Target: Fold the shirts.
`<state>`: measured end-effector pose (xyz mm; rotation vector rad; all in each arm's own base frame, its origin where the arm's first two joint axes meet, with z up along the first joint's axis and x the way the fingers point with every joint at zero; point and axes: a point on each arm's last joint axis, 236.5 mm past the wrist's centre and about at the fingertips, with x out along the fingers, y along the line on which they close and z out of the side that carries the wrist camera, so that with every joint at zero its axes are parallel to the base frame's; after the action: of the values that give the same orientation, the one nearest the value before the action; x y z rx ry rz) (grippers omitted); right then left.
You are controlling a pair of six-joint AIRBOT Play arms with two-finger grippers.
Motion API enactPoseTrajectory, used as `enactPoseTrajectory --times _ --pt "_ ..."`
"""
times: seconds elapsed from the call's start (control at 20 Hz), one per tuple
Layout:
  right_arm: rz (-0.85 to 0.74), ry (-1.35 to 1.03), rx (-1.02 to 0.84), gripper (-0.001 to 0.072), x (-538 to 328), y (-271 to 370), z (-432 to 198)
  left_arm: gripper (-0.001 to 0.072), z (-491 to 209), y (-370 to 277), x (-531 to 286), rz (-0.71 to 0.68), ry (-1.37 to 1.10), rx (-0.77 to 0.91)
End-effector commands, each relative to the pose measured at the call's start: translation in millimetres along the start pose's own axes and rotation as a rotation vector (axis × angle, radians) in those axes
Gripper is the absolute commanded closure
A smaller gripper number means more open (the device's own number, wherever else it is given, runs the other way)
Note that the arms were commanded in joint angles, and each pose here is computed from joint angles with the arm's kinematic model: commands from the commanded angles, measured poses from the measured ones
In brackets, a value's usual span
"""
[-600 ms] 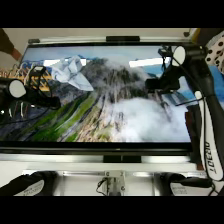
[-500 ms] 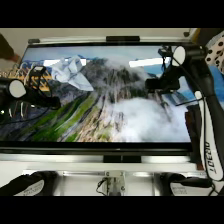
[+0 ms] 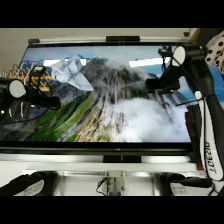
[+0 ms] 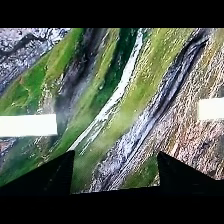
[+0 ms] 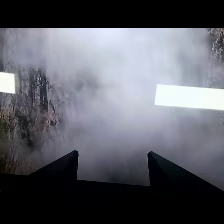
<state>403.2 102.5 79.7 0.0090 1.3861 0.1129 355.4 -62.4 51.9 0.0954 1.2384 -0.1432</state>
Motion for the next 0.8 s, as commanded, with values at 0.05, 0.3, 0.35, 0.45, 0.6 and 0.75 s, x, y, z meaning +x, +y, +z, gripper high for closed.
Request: enactPoseTrajectory --times 0.05,0.3,0.35,0.45,0.6,0.75 --pt "0.000 -0.001 0.000 0.0159 -0.2 0.4 0.2 0.0091 0.0 0.2 -0.2 0.000 -0.001 0.000" --pt "0.004 -0.018 0.000 0.0159 -0.2 1.1 4.4 0.0090 20.0 -5.5 1.7 -0.024 -0.080 -0.008" --pt "0.008 -0.053 0.000 0.0159 -0.5 2.3 12.7 0.0090 33.1 -8.9 2.6 -0.039 -0.131 -0.016" --pt "0.016 -0.096 0.001 0.0160 -1.3 3.9 22.6 0.0091 44.5 -13.1 11.1 -0.058 -0.161 -0.033" --pt "0.019 -0.093 0.001 0.0160 -1.2 4.7 22.0 0.0091 47.7 -22.0 27.8 -0.102 -0.141 -0.129" --pt "0.024 -0.098 0.000 0.0160 -1.4 6.0 23.1 0.0090 69.0 -40.7 42.5 -0.193 -0.188 -0.233"
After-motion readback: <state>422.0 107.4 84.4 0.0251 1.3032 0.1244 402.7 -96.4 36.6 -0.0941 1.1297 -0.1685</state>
